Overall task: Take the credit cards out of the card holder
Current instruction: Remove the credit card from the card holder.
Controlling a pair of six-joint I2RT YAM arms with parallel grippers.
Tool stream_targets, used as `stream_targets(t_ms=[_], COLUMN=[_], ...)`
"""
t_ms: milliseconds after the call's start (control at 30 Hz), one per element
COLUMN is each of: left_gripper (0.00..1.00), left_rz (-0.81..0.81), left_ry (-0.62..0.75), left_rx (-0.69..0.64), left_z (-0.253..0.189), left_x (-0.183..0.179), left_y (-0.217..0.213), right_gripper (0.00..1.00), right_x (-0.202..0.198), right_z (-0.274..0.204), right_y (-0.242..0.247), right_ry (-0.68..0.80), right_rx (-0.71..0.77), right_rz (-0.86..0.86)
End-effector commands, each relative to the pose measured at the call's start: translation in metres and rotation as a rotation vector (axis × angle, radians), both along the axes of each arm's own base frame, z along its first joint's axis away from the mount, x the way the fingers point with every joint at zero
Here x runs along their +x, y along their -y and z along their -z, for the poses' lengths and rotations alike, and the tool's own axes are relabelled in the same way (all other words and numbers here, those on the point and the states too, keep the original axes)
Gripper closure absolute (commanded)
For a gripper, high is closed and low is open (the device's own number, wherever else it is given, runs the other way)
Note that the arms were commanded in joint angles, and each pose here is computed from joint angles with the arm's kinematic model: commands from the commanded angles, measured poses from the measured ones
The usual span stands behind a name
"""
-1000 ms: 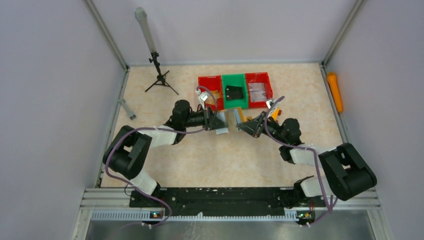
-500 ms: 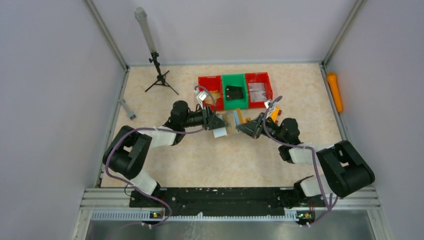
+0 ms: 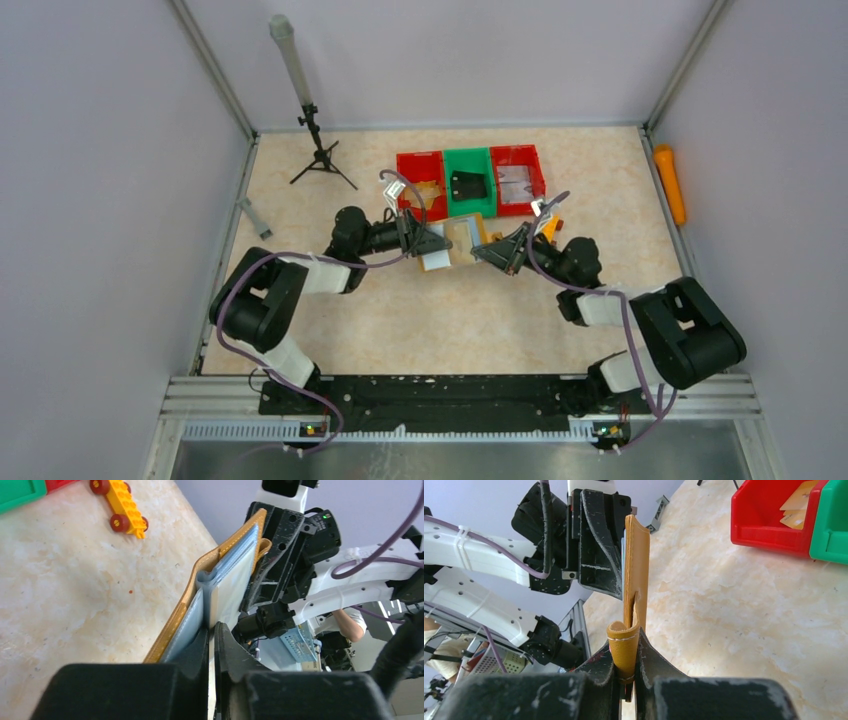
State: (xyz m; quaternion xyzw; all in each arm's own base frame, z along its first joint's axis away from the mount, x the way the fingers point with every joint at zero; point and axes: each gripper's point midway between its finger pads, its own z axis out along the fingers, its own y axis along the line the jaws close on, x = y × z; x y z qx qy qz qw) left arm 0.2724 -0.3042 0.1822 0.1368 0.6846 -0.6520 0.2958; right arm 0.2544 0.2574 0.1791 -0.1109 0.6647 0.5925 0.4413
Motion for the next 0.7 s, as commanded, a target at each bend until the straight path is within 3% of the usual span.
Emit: stream_targets(t_ms=[0, 100, 233, 533, 667], left_gripper=[0.99, 1.0, 1.0, 1.0, 1.0], left_rz=[0.104, 0.089, 0.073, 0.055, 0.051], left_ry=[0.163, 0.162, 0.154, 0.138, 0.132], left_rx=[-0.12, -0.114, -0.112, -0.099, -0.096], left_z=[-0.043, -0.042, -0.041, -0.037, -0.036], left_x=[-0.023, -0.02, -0.017, -0.011, -0.01], left_y=[0.005, 0.004, 0.001, -0.002, -0.003], right_gripper=[1.0, 0.99, 0.91, 0.9, 0.95], right_x=[-0.001, 0.0, -0.002, -0.002, 0.0], right_z=[-0.01, -0.014, -0.018, -0.021, -0.023], right_y=[-0.006, -0.001, 0.005, 0.012, 0.017], right_ry=[0.03, 0.031, 0.024, 0.01, 0.015], right_rx=[0.02, 0.048, 0.093, 0.141, 0.144], right_rz=[-0.043, -0.036, -0.045, -0.052, -0.036])
